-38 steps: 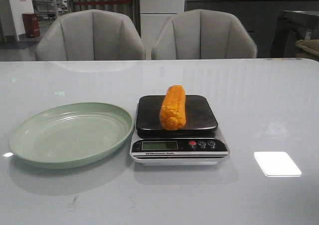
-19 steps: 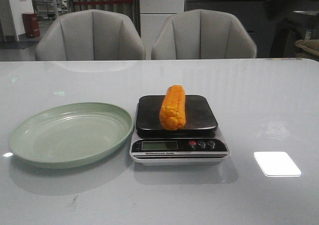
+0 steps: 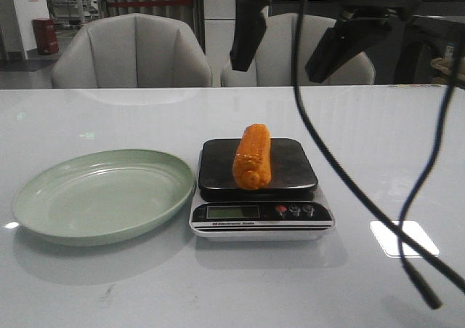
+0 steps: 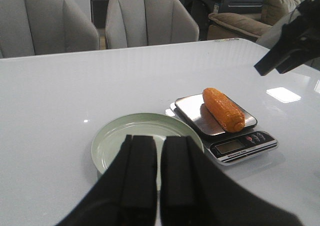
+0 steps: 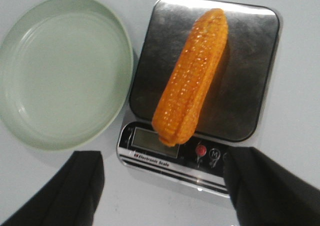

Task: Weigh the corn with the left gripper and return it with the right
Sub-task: 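Lower the right gripper over the corn on the scale and grasp it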

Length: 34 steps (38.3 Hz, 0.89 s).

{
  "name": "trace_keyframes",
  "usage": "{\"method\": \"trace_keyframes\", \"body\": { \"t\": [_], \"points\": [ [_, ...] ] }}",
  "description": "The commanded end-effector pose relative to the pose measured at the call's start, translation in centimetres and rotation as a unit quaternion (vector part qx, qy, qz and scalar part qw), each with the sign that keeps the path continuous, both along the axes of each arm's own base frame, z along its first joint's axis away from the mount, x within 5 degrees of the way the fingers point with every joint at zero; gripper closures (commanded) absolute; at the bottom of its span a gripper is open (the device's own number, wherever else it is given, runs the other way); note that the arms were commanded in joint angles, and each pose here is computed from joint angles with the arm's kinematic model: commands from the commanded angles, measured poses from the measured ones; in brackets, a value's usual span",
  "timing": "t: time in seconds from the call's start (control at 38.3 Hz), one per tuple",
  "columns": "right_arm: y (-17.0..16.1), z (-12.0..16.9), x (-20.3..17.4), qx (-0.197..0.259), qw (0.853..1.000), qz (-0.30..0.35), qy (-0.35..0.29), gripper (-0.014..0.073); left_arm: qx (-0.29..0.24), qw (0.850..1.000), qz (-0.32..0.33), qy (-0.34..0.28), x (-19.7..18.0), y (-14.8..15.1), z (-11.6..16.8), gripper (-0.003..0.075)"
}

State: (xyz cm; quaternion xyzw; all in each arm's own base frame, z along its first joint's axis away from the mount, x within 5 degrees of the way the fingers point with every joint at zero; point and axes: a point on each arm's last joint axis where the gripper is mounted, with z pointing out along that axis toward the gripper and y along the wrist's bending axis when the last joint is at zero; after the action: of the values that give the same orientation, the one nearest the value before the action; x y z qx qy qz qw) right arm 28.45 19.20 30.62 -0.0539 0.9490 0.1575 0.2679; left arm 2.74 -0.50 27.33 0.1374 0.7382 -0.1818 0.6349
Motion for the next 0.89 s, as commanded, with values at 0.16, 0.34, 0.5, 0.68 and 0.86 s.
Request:
{"method": "trace_keyframes", "body": {
  "t": [0.16, 0.34, 0.5, 0.68, 0.86],
  "points": [
    [3.2, -0.1, 3.1, -0.013, 0.998, -0.063, 0.0, -0.0001, -0.02, 0.999, -0.006, -0.038, -0.1, -0.1, 1.3, 0.0577],
    [4.4, -2.7, 4.7, -0.016, 0.992, -0.112, 0.048, -0.0001, -0.02, 0.999, -0.006, -0.038, -0.1, -0.1, 1.3, 0.0577],
    [5.0, -4.4, 5.8, -0.032, 0.989, -0.122, 0.071, -0.0001, -0.02, 0.999, -0.006, -0.038, -0.1, -0.1, 1.3, 0.0577],
    [5.3, -6.2, 6.7, -0.045, 0.987, -0.129, 0.09, 0.0057, -0.02, 0.999, -0.006, -0.038, -0.1, -0.1, 1.3, 0.0577],
    [5.4, -6.3, 7.3, -0.047, 0.985, -0.135, 0.095, 0.0333, -0.02, 0.999, -0.006, -0.038, -0.1, -0.1, 1.3, 0.0577]
  ]
}}
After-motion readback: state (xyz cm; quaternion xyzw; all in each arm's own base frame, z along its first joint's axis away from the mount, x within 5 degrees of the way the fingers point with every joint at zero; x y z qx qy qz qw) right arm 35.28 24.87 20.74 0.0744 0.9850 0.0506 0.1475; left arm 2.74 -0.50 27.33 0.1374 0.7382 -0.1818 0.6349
